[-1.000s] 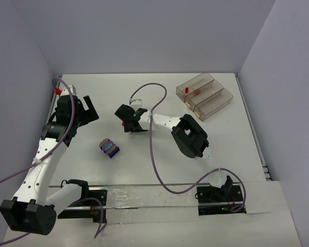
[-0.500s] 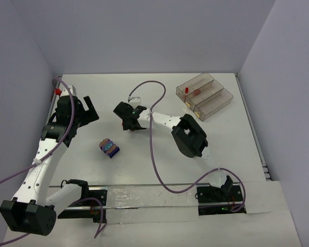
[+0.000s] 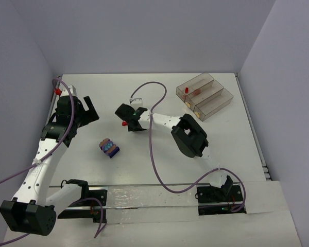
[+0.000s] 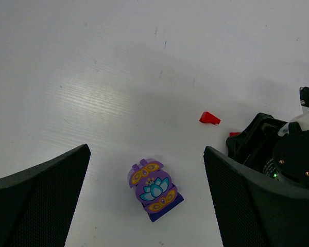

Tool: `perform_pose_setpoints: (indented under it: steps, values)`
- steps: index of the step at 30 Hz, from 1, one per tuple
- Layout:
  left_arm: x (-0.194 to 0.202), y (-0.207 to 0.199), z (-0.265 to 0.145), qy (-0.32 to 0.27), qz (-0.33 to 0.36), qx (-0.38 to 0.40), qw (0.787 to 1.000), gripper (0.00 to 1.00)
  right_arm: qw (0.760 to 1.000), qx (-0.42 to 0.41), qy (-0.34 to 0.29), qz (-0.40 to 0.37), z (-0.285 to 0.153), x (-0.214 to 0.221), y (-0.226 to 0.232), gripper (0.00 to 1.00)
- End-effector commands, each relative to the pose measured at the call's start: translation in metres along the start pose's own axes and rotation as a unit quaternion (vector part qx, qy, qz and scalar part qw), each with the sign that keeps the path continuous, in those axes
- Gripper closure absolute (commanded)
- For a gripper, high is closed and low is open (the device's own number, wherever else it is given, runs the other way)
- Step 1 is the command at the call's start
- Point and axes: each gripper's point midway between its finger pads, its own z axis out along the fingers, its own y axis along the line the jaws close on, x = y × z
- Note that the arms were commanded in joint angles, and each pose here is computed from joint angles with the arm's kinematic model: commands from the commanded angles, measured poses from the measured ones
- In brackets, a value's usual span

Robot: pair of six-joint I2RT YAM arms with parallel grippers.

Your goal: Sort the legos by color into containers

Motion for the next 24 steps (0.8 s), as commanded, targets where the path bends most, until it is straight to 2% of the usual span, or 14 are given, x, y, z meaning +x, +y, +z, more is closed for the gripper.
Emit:
perform_pose_setpoints:
  steps: [1,5,9,11,15,17,22,24]
  values:
    - [-0.007,-0.004,-0.003,-0.018,-0.003,0.01,1.0,0.01,1.0,-0.024,-0.013,-0.002,-0.009,-0.016,0.004,0.46]
    - [-0.007,-0.002,-0.003,-0.018,-0.001,0.007,1.0,0.01,0.999,-0.037,-0.009,-0.01,-0.006,-0.018,0.008,0.49]
    - [-0.005,-0.002,-0.003,-0.017,-0.002,0.006,1.0,0.01,0.999,-0.046,-0.002,-0.014,-0.003,-0.018,0.009,0.57]
    - [-0.006,-0.002,-0.003,-0.017,-0.002,0.007,1.0,0.01,0.999,-0.044,-0.001,-0.017,-0.001,-0.018,0.007,0.63]
    - [-0.005,-0.002,-0.003,-0.017,0.001,0.006,1.0,0.01,0.999,-0.038,-0.009,-0.016,-0.008,-0.026,0.002,0.86]
    - [-0.006,0.0,-0.003,-0.017,0.0,0.003,1.0,0.01,0.999,-0.041,-0.024,-0.014,-0.021,-0.04,-0.002,0.93]
    - [-0.005,0.0,-0.003,-0.017,0.0,0.003,1.0,0.01,0.995,-0.065,-0.068,0.02,-0.059,-0.088,-0.032,0.97]
    - [-0.005,-0.001,-0.003,-0.017,0.0,0.004,1.0,0.01,0.994,-0.061,-0.076,0.04,-0.06,-0.105,-0.053,0.97]
